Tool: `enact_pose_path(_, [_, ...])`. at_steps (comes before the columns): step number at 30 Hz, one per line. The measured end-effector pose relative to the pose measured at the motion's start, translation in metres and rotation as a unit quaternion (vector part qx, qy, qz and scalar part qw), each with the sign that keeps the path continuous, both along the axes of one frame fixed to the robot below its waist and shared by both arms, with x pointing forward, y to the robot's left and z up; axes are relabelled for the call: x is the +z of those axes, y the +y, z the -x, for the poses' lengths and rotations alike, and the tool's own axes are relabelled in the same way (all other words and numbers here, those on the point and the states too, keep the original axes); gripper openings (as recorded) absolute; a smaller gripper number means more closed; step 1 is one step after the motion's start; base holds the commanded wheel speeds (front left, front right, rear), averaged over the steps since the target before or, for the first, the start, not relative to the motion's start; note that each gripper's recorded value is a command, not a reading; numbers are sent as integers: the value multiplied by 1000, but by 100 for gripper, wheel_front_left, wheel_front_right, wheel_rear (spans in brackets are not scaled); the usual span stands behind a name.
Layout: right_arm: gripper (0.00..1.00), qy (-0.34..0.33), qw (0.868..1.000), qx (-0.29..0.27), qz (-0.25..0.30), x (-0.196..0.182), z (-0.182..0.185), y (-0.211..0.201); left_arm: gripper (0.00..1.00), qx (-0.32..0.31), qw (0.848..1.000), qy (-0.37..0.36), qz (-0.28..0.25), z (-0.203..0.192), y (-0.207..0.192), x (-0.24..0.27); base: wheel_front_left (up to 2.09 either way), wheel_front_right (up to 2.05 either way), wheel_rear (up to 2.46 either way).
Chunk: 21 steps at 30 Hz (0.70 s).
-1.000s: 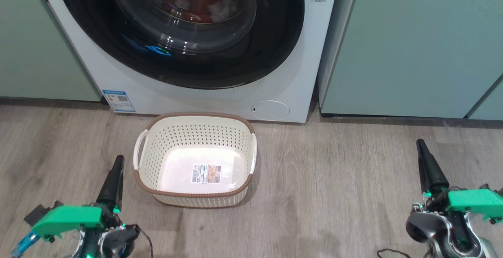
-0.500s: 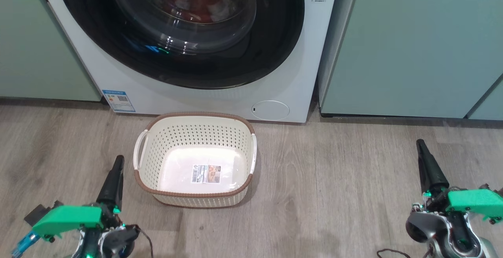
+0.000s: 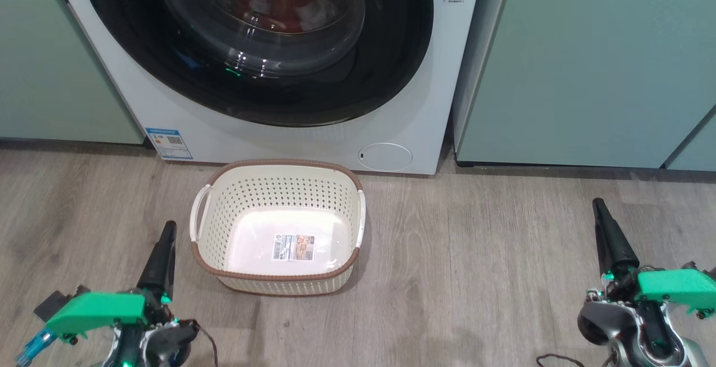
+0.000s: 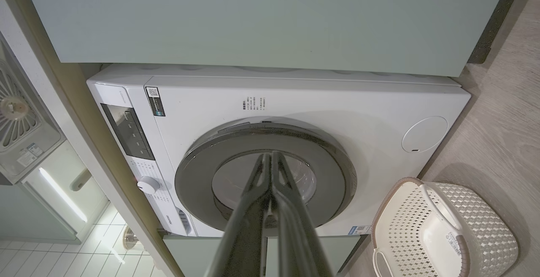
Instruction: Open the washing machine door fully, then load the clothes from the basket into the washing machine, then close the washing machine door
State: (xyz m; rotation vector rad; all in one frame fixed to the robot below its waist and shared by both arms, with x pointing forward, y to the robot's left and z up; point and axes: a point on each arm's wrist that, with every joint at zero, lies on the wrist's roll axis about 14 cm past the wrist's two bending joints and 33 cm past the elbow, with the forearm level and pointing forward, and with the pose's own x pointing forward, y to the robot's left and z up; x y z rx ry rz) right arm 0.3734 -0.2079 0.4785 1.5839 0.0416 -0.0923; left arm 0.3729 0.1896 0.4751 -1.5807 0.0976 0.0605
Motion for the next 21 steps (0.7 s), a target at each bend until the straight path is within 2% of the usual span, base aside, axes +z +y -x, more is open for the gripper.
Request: enact_pose_path(21, [0, 0, 1000, 0, 0, 0, 0, 0, 0, 1, 1000, 0, 0, 0, 0, 0, 0, 0, 0])
